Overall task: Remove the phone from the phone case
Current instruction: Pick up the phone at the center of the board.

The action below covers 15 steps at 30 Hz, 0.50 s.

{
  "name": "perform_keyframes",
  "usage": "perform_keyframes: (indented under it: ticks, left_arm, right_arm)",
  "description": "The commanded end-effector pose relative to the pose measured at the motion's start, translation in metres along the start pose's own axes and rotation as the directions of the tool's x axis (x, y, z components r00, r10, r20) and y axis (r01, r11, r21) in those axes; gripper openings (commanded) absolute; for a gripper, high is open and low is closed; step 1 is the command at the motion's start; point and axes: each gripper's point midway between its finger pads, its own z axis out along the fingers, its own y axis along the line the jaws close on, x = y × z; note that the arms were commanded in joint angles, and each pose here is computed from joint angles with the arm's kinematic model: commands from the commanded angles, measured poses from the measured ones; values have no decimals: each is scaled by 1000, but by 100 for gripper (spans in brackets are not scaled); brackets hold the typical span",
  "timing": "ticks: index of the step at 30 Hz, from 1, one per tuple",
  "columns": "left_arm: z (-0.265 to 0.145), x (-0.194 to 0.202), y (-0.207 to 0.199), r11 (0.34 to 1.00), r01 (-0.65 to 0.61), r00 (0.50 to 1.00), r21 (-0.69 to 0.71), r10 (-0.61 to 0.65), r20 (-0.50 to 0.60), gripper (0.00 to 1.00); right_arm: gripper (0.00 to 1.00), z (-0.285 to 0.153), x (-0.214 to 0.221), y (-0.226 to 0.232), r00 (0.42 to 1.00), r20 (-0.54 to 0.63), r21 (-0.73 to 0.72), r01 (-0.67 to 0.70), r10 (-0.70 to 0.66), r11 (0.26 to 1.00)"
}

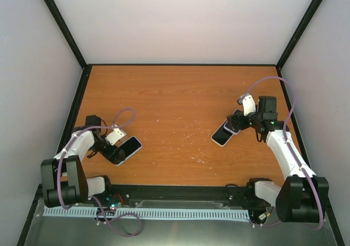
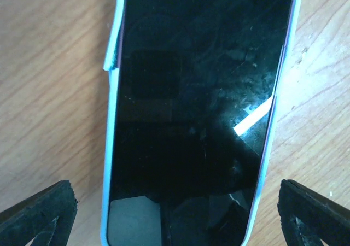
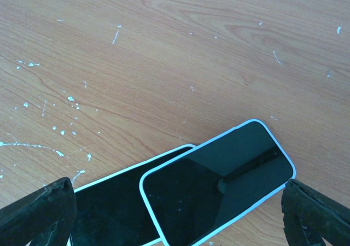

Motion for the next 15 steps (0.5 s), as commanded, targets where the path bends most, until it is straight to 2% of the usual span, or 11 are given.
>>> perform_keyframes:
  ticks: [1, 7, 15]
  left_arm:
    - [8, 5, 5, 999, -52, 997, -4, 52, -62, 100]
    - [19, 5, -6, 994, -100, 989, 32, 103, -108, 100]
    - [38, 0, -14, 988, -153, 971, 2, 151, -187, 100]
  right_arm:
    - [100, 2, -4, -7, 1000, 8, 26, 18, -19, 999]
    - [100, 4, -2, -9, 1000, 1, 37, 25, -25, 999]
    - [100, 4, 1, -13, 999, -12, 55, 35, -34, 998]
